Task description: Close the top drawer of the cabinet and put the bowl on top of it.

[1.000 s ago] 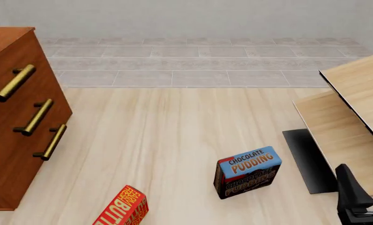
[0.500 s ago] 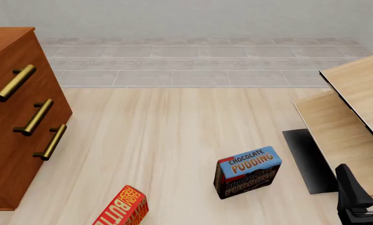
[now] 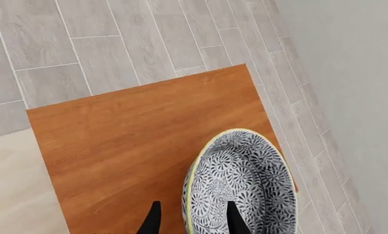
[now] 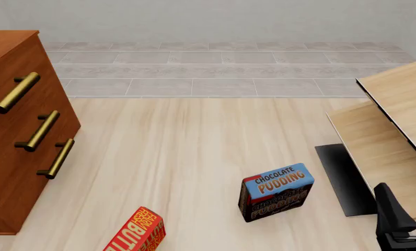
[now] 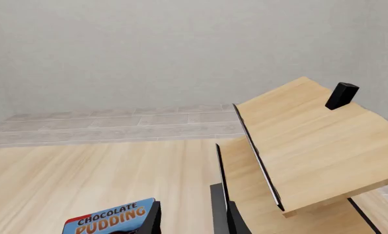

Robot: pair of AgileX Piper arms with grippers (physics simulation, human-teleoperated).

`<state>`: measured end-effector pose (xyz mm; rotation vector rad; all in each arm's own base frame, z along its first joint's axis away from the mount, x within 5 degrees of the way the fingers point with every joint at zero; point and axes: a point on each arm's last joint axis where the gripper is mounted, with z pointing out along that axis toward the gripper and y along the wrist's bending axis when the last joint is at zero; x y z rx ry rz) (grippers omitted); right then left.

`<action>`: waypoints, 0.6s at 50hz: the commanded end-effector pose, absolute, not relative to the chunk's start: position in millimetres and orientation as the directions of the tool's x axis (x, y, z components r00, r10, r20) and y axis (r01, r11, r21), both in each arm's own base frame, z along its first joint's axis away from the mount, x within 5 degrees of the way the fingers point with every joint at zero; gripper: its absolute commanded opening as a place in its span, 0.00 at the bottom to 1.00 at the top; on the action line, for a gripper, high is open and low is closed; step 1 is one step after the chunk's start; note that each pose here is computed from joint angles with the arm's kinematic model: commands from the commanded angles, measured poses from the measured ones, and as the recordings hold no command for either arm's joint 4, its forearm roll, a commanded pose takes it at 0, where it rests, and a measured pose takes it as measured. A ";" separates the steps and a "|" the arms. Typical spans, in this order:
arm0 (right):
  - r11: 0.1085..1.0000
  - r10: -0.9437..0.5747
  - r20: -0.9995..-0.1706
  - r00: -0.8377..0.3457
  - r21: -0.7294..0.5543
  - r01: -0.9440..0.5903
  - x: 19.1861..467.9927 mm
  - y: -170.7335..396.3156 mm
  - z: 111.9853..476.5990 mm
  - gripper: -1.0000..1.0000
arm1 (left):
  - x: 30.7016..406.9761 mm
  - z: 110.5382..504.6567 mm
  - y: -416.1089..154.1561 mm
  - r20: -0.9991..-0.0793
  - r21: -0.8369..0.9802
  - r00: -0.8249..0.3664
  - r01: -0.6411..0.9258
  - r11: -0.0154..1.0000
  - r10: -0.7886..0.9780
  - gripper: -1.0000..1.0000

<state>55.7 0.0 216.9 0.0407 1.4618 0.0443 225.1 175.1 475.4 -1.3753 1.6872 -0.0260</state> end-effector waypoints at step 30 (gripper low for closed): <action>0.998 0.057 -0.992 0.113 0.057 -0.005 55.5 -0.1 218.0 1.00 | 201.5 521.2 161.6 -0.669 -0.563 0.113 -0.722 0.402 -0.734 1.00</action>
